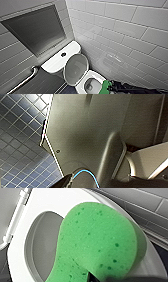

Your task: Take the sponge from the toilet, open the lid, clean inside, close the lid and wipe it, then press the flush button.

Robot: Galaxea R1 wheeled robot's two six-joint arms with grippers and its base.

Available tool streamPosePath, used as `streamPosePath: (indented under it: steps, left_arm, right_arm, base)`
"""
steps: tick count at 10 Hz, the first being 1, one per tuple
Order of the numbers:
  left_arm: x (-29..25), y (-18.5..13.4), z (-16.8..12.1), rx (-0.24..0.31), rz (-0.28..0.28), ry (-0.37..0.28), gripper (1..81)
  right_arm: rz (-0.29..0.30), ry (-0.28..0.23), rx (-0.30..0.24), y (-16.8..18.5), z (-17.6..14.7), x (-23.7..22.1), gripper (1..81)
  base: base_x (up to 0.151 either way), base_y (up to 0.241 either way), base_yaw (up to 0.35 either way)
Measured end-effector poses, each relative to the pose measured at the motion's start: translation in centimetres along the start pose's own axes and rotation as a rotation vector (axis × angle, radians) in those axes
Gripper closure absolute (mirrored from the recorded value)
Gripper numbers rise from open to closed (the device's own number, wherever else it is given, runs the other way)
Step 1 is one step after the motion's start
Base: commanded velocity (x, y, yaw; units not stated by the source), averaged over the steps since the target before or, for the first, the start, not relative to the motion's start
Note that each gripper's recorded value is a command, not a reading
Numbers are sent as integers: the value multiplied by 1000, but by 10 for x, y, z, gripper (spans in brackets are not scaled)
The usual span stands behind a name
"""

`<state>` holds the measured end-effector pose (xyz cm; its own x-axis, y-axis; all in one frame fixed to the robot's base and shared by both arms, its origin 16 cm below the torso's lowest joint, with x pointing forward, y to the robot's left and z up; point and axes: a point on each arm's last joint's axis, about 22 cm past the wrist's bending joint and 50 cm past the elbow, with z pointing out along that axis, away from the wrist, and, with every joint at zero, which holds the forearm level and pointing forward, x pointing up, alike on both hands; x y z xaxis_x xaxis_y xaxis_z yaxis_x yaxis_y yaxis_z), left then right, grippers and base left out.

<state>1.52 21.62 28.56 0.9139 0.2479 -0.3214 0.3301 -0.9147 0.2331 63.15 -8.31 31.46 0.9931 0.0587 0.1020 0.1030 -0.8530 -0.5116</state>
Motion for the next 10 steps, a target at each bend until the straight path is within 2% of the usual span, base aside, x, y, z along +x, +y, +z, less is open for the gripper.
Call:
streamPosePath:
  steps: [3, 6, 7, 10]
  left_arm:
    - [-1, 0, 0, 2, -4, -11, 10]
    - [0, 1, 1, 1, -4, -9, 10]
    - [0, 3, 2, 0, -4, -8, 10]
    - [-1, 8, 6, 10, -4, -9, 10]
  right_arm:
    - [-14, -27, 5, -17, 11, 13, 811]
    - [-71, 44, 77, -85, 12, 72, 811]
    - [-67, 49, 80, -91, 14, 77, 811]
    - [-38, 48, 20, -67, 16, 83, 811]
  base:
    - [0, 0, 0]
    - [0, 0, 0]
    - [0, 0, 0]
    - [0, 0, 0]
